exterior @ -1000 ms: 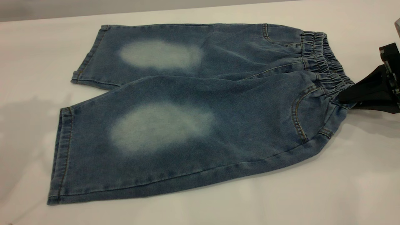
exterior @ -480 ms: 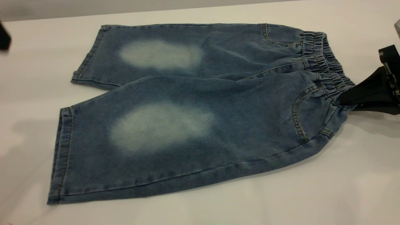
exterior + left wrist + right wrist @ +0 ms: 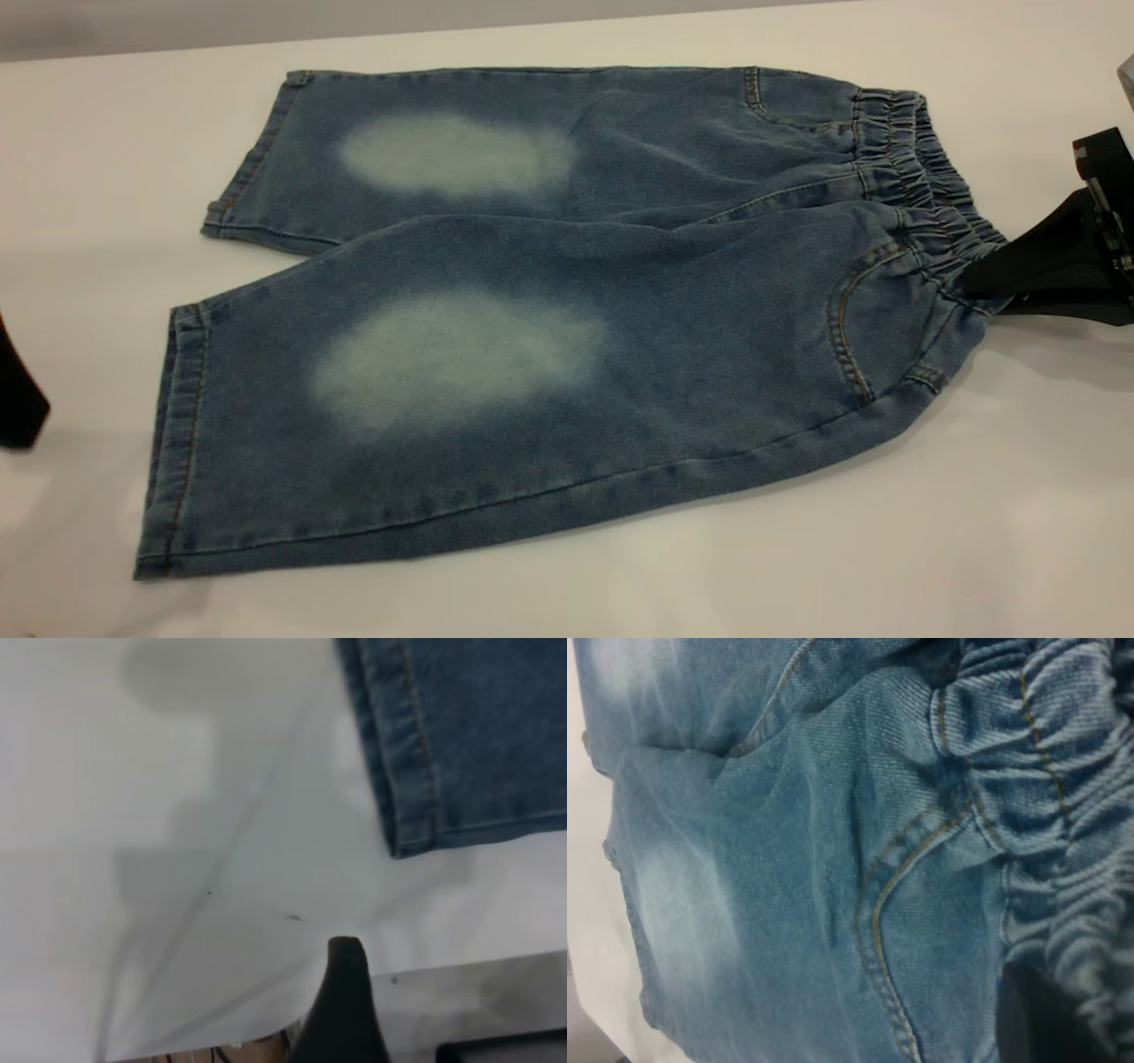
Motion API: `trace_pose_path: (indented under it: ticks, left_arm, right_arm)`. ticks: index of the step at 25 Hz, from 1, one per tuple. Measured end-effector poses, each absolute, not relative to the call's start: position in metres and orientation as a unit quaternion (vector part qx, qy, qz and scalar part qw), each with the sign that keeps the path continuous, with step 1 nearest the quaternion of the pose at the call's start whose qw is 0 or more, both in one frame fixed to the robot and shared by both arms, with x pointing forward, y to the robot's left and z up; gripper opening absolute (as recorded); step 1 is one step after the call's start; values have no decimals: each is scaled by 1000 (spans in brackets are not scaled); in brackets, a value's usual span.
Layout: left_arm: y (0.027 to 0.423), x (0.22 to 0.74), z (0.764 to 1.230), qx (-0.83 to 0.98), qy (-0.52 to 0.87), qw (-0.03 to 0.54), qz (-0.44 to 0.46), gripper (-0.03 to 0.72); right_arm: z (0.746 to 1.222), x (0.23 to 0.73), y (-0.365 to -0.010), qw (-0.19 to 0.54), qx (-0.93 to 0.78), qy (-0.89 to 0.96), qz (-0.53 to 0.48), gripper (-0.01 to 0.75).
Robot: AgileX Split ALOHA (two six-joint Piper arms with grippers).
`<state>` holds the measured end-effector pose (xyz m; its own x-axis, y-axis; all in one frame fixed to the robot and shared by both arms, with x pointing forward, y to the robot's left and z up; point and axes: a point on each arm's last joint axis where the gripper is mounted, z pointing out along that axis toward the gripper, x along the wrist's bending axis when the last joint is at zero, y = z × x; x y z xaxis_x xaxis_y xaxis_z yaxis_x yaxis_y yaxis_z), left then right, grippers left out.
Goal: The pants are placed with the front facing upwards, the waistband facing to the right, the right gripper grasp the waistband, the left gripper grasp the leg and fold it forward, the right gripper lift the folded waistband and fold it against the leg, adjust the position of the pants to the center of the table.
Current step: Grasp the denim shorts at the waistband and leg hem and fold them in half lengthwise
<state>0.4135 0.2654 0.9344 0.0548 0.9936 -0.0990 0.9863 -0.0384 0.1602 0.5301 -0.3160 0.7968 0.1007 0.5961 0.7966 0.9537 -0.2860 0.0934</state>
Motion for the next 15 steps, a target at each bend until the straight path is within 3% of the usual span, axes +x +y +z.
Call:
trace_pose_path:
  ticks: [8,15]
  left_arm:
    - [265,409,923,697,705,128,34,548]
    - [264,419,903,691,714,111,23,548]
  right_arm:
    - [797,530,-316,233,-704,-550,-383,38]
    - [797,530,-316,233,-704,-550,-383,38]
